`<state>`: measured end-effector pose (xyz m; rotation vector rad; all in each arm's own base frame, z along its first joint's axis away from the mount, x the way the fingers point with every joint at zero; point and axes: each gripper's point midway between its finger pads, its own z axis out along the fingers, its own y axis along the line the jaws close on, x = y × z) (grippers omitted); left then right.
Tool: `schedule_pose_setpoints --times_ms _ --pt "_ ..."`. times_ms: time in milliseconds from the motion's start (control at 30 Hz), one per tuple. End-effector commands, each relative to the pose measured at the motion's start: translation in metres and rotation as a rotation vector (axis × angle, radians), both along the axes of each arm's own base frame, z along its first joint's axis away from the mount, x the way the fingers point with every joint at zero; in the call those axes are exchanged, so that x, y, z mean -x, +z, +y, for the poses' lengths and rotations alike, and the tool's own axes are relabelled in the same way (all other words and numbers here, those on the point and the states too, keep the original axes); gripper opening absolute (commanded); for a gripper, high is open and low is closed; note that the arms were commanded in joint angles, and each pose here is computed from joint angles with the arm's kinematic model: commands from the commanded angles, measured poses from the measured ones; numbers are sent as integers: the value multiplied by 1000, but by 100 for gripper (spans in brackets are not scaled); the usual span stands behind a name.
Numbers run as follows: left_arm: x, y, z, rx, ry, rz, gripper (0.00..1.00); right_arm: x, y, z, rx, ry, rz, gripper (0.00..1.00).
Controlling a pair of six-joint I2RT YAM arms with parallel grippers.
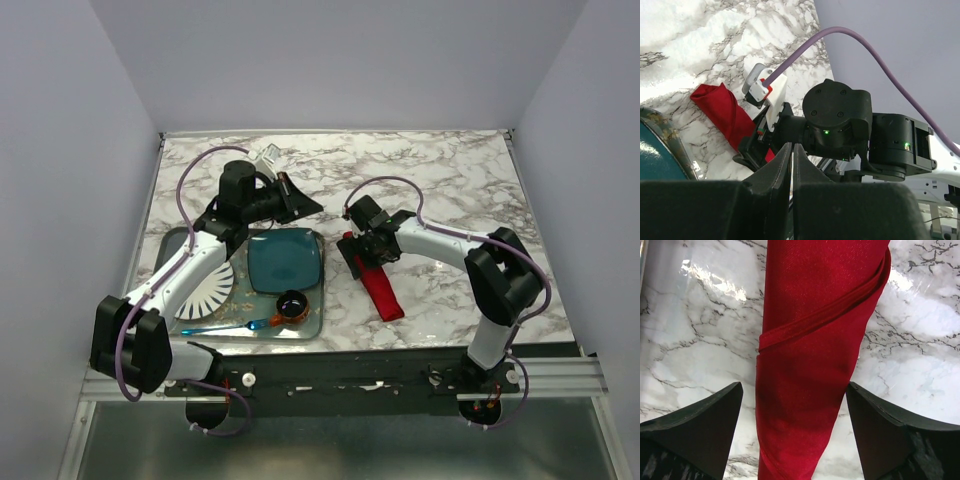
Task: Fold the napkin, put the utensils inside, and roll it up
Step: Roll the napkin with the utensil
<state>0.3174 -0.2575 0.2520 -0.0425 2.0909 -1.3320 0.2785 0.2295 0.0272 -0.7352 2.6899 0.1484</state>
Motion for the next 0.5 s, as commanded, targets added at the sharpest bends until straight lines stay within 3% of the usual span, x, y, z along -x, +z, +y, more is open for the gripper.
schedule_pose_setpoints --times_ms 0,467 --pt "8 7 3 33 -28 -16 13 -8 -10 3 19 -42 -28 90" --pt "8 8 7 38 -28 -18 13 -9 -27 -14 89 -144 -41 73"
